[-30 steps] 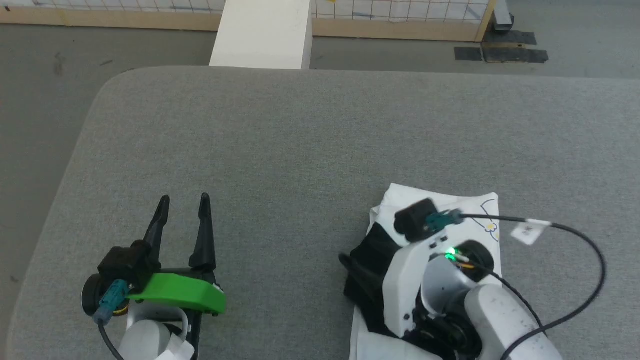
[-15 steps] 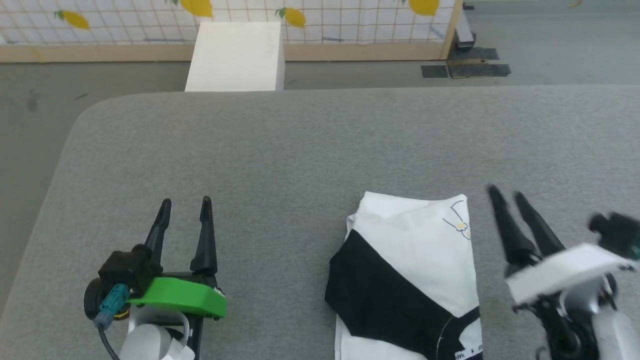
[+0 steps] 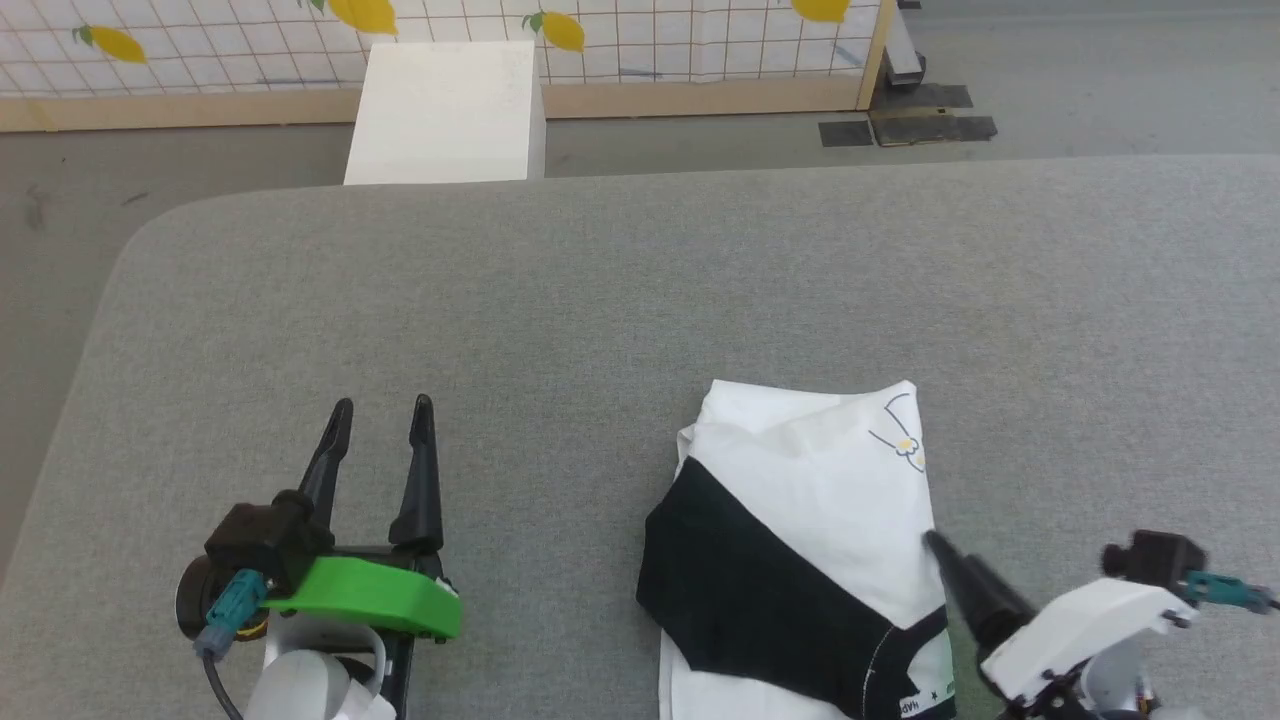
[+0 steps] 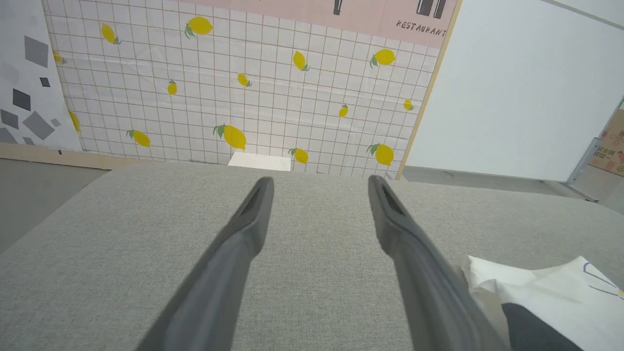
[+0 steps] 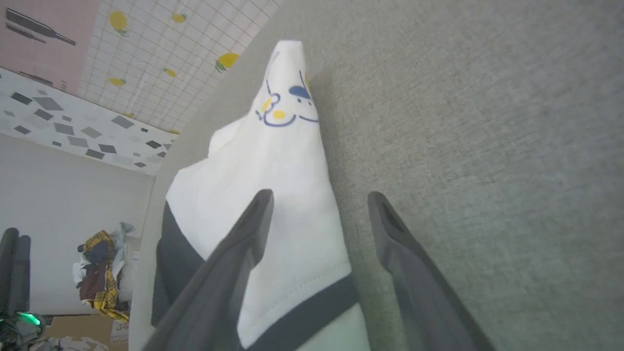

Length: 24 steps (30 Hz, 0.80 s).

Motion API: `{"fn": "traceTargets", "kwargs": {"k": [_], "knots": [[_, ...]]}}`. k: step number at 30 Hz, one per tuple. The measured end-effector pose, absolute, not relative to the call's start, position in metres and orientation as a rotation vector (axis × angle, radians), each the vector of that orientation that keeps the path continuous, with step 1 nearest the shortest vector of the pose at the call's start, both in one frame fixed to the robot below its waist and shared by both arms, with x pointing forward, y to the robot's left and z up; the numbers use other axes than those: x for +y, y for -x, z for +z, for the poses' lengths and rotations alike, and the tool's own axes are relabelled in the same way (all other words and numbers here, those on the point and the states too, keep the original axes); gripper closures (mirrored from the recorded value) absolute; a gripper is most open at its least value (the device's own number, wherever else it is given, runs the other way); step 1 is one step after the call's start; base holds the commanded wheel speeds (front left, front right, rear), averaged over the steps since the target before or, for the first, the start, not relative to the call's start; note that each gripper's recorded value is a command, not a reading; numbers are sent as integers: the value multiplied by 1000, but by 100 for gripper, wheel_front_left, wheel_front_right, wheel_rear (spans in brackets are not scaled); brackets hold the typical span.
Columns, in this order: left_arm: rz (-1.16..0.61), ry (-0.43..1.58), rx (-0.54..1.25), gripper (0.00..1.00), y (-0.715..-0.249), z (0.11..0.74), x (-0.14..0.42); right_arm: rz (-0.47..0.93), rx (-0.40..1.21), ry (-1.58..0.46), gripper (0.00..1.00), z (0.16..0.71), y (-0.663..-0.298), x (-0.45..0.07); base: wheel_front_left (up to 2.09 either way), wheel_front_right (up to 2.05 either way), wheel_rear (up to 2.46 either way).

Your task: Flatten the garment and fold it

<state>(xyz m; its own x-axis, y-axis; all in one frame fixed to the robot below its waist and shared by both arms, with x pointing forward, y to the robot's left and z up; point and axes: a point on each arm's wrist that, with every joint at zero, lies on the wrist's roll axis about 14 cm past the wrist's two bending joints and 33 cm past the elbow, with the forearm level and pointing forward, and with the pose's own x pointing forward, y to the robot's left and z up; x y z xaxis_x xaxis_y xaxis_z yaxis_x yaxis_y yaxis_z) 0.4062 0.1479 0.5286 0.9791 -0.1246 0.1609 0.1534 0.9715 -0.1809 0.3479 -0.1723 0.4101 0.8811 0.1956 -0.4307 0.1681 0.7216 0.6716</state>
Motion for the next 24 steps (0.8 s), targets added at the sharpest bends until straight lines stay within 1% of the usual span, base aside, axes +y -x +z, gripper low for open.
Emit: {"fn": "traceTargets", "kwargs": {"k": [6, 11, 12, 13, 14, 15, 19, 24], "knots": [[-128, 192, -140, 0, -406, 525, 152, 77, 670, -816, 0, 387, -346, -149, 0, 0, 0], [-115, 191, -135, 0, -405, 523, 156, 172, 777, -835, 0, 385, -349, -123, 0, 0, 0], [-113, 190, -134, 0, -405, 522, 157, 188, 789, -838, 24, 385, -349, -120, 0, 0, 0], [-111, 190, -133, 0, -405, 522, 158, 203, 801, -837, 42, 386, -349, -116, 0, 0, 0], [-110, 190, -132, 0, -405, 522, 158, 213, 813, -824, 83, 386, -349, -114, 0, 0, 0], [-110, 191, -132, 0, -405, 522, 158, 218, 820, -799, 100, 385, -349, -114, 0, 0, 0], [-112, 192, -132, 0, -407, 522, 157, 215, 826, -683, 100, 386, -352, -123, 0, 0, 0], [-140, 193, -142, 0, -414, 524, 147, 206, 796, -453, 100, 402, -366, -150, 0, 0, 0]]}}
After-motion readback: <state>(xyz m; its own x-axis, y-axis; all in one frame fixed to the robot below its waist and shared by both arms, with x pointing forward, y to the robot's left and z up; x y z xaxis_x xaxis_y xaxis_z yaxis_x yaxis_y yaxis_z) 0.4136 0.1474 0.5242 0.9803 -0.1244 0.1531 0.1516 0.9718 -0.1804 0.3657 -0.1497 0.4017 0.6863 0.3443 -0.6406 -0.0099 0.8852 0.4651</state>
